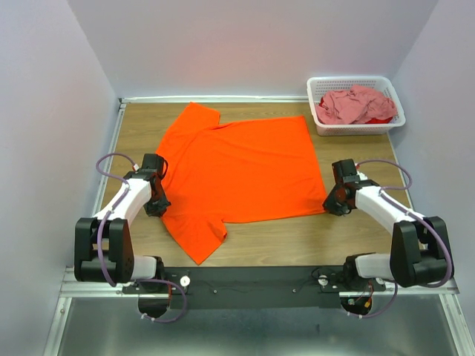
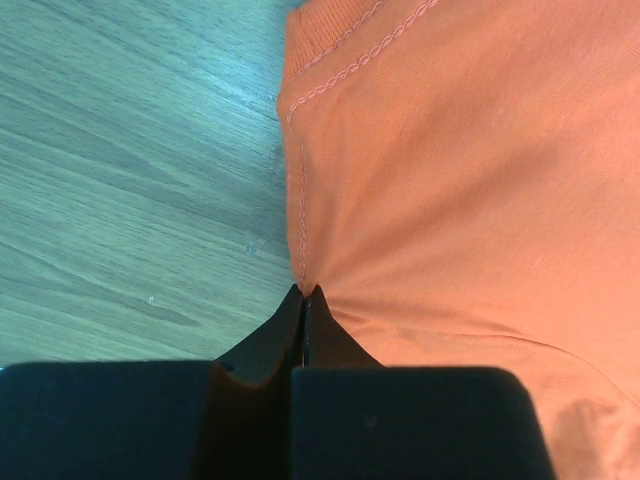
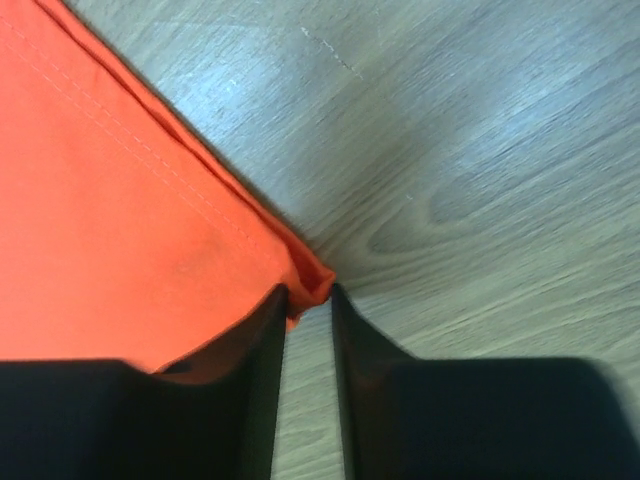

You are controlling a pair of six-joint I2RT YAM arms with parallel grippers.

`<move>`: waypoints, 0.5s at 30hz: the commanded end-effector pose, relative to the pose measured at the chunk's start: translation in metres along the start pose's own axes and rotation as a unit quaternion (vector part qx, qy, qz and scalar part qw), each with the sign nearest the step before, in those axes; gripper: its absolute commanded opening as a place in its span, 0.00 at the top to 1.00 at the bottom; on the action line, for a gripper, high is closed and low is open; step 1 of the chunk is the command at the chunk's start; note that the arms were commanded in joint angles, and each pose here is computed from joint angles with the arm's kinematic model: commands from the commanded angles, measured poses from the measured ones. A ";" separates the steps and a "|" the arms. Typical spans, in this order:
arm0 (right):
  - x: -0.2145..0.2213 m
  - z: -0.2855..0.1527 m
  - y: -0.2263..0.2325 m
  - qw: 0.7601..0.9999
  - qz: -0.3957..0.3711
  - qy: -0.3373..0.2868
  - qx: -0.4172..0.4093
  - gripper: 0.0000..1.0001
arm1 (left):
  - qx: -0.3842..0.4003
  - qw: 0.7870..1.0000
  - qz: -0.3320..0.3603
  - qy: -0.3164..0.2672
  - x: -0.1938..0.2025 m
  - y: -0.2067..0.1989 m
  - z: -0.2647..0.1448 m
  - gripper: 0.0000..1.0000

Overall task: Fold and stack the t-shirts
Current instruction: Fold the tshirt

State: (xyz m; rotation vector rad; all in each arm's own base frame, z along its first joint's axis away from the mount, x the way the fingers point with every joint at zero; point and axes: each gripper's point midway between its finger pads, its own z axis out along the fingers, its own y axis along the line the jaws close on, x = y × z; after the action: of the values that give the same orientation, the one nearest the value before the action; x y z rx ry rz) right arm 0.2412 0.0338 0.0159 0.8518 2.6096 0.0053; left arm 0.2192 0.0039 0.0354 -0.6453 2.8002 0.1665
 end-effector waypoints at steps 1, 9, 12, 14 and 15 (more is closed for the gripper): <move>0.009 0.005 -0.018 0.999 0.013 0.007 0.028 0.74 | 0.001 1.000 0.000 -0.001 0.003 0.003 -0.003 1.00; 0.002 -0.012 -0.019 1.000 0.011 0.012 0.026 0.99 | 0.008 1.000 -0.002 -0.008 0.000 0.002 -0.010 1.00; -0.009 -0.020 -0.015 1.000 0.001 0.007 0.030 0.99 | 0.013 1.000 -0.004 -0.012 -0.002 0.001 -0.015 1.00; -0.021 -0.027 -0.007 1.000 -0.004 -0.003 0.022 0.99 | 0.016 1.000 -0.003 -0.013 -0.003 0.000 -0.017 1.00; -0.024 -0.029 -0.005 1.000 -0.006 -0.004 0.022 0.99 | 0.016 1.000 -0.001 -0.013 -0.004 0.000 -0.019 1.00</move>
State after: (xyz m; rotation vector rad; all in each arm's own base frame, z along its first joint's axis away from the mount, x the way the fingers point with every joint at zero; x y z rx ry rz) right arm 0.2343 0.0258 0.0314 0.8795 2.6315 -0.0230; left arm 0.2178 0.0038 0.0435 -0.6437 2.7778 0.1543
